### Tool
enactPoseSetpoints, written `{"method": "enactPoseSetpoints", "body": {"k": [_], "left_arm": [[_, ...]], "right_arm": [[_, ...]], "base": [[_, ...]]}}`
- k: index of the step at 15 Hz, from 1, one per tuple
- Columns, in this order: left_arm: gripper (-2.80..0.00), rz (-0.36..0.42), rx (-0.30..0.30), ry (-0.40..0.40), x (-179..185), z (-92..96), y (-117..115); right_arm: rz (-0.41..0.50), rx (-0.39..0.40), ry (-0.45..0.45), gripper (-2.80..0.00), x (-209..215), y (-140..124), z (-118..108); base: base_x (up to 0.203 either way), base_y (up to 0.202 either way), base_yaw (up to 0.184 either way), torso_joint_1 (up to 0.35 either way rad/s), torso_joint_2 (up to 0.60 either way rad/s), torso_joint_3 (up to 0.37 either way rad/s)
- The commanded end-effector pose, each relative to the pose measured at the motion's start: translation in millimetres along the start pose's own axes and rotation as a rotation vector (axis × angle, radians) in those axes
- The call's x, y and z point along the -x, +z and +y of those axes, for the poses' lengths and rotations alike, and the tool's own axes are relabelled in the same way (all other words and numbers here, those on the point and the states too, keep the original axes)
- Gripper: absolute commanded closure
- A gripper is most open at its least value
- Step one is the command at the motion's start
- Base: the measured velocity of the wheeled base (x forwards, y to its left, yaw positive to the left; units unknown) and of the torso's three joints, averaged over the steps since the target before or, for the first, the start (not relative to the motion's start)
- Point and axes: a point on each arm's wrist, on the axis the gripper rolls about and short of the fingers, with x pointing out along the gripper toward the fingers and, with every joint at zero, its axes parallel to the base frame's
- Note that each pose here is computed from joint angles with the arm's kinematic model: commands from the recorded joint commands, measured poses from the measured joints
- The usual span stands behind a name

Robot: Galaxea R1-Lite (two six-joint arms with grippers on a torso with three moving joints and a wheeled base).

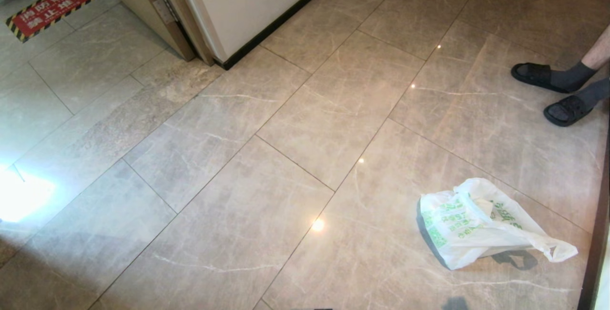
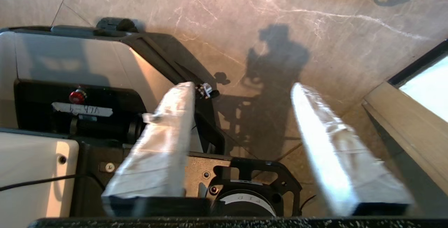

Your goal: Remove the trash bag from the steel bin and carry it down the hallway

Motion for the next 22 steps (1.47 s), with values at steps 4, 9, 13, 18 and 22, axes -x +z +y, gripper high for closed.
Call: {"method": "enactPoseSetpoints", "body": {"k": [4, 9, 13, 18, 22], "left_arm": [[0.00, 0.000, 0.000, 0.000, 0, 0.0, 0], [0.00, 0.000, 0.000, 0.000, 0, 0.0, 0], [0.00, 0.000, 0.000, 0.000, 0, 0.0, 0], [0.00, 0.000, 0.000, 0.000, 0, 0.0, 0], [0.00, 0.000, 0.000, 0.000, 0, 0.0, 0]], "right_arm": [[-0.154, 0.038, -0.053, 0.00, -3, -28, 3], [-0.447, 0.097, -0.177, 0.00, -23, -74, 5], [-0.479, 0.089, -0.220, 0.00, -28, -77, 3], [-0.589, 0.042, -0.124, 0.00, -22, -90, 5], [-0.578, 0.029, -0.120, 0.00, -23, -91, 5]], "base": [[0.000, 0.000, 0.000, 0.000, 0.00, 0.000], [0.000, 0.000, 0.000, 0.000, 0.00, 0.000], [0.000, 0.000, 0.000, 0.000, 0.00, 0.000], [0.000, 0.000, 0.000, 0.000, 0.00, 0.000], [0.000, 0.000, 0.000, 0.000, 0.00, 0.000]]}}
